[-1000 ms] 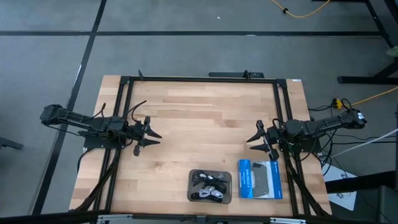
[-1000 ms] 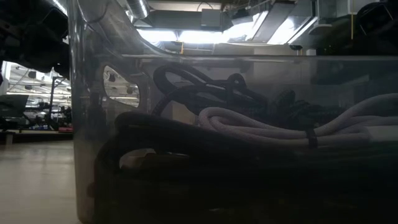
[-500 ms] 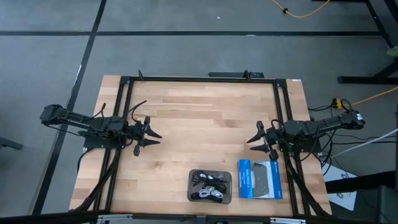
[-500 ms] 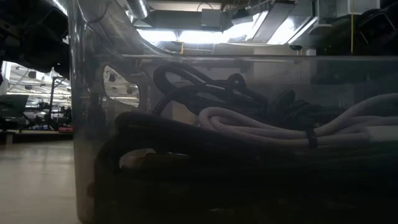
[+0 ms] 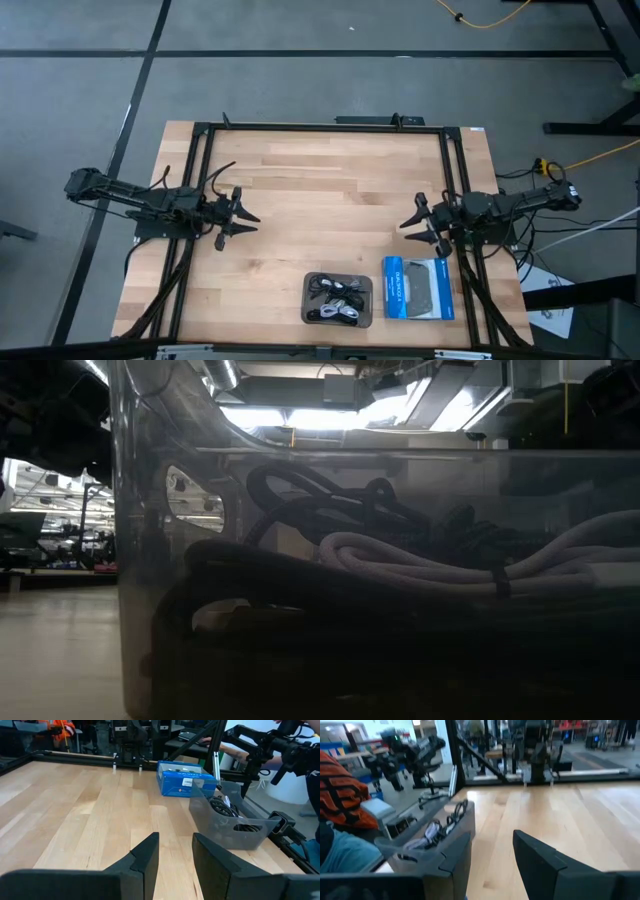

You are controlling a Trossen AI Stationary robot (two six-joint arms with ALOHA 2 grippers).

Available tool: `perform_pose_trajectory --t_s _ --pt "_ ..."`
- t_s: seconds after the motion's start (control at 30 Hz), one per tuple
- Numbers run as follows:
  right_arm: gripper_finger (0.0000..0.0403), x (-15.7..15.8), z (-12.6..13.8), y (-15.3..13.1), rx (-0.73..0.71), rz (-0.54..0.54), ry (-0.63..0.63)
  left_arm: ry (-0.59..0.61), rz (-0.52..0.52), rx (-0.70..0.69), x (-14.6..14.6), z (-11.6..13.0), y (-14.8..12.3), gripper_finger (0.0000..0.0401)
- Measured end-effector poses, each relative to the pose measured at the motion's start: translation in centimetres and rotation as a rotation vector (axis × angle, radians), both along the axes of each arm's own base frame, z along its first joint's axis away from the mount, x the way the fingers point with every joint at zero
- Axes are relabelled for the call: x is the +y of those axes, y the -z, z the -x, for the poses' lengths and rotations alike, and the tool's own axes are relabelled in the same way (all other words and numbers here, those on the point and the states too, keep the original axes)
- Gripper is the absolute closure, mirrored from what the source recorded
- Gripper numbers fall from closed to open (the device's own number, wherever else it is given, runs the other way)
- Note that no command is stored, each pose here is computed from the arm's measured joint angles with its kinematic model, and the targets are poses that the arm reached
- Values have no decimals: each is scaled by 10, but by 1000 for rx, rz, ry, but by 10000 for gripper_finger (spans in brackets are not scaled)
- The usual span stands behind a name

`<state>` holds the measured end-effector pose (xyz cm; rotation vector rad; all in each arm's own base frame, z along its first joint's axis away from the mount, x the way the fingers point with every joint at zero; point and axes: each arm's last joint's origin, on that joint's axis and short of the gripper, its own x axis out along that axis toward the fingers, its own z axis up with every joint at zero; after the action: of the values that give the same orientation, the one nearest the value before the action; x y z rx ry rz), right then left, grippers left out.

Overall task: Pick and place USB-C Cables
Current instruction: Return to Home Position

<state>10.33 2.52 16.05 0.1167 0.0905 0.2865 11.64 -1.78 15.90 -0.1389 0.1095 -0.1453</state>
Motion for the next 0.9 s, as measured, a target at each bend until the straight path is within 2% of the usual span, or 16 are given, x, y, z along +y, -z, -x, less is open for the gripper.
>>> perform_pose_trajectory --t_s 0.4,0.9 --pt "253 -2 9 -9 -109 -24 0 0 0 0 0 0 0 290" --pt "253 -2 9 -8 -104 -23 0 0 0 0 0 0 0 290"
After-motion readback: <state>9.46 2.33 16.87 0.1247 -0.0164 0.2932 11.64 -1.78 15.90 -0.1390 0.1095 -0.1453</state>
